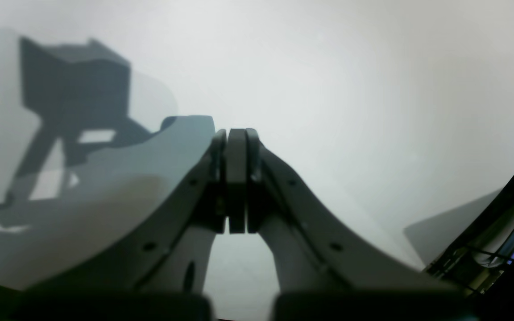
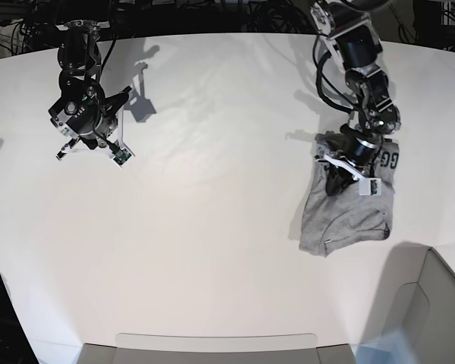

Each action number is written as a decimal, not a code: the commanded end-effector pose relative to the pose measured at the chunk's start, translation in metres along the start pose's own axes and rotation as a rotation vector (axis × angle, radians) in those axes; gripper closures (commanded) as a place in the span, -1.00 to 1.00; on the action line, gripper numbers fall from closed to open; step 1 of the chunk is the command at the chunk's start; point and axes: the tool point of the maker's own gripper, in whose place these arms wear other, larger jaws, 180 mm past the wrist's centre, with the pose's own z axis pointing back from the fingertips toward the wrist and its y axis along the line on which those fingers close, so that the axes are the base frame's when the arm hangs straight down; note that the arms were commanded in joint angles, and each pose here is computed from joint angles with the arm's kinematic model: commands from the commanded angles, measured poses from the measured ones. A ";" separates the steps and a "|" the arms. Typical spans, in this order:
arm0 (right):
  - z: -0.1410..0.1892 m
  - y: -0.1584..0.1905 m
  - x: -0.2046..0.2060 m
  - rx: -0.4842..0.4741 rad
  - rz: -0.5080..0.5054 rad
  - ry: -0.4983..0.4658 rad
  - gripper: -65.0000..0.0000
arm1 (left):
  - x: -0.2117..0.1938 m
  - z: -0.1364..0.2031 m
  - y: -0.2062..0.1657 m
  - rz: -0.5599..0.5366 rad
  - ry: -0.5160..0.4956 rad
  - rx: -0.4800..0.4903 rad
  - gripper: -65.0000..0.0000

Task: Fold the T-shirt properly
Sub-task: 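Open the left gripper and lift it off the folded shirt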

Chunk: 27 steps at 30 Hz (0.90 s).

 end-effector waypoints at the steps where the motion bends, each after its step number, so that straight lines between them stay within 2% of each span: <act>1: 0.006 -0.011 0.007 -0.032 0.012 -0.023 1.00 | -0.003 0.004 0.017 -0.030 0.039 0.053 1.00; 5: 0.015 -0.013 0.016 -0.049 0.012 -0.068 1.00 | 0.032 0.011 0.020 -0.100 -0.033 0.069 1.00; 9: 0.034 -0.014 0.046 -0.086 0.013 -0.220 1.00 | 0.078 0.023 0.013 -0.172 -0.143 0.080 1.00; 11: 0.044 -0.016 0.055 -0.108 0.016 -0.265 1.00 | 0.098 0.031 0.009 -0.208 -0.193 0.086 1.00; 16: 0.052 -0.014 0.064 -0.111 -0.008 -0.310 1.00 | 0.122 0.065 -0.006 -0.292 -0.283 0.111 1.00; 22: 0.044 0.016 0.046 -0.043 -0.018 -0.268 1.00 | 0.083 0.119 -0.028 -0.359 -0.238 0.130 1.00; 27: 0.035 0.052 0.023 0.044 -0.027 -0.215 1.00 | 0.045 0.167 -0.020 -0.310 -0.179 0.207 1.00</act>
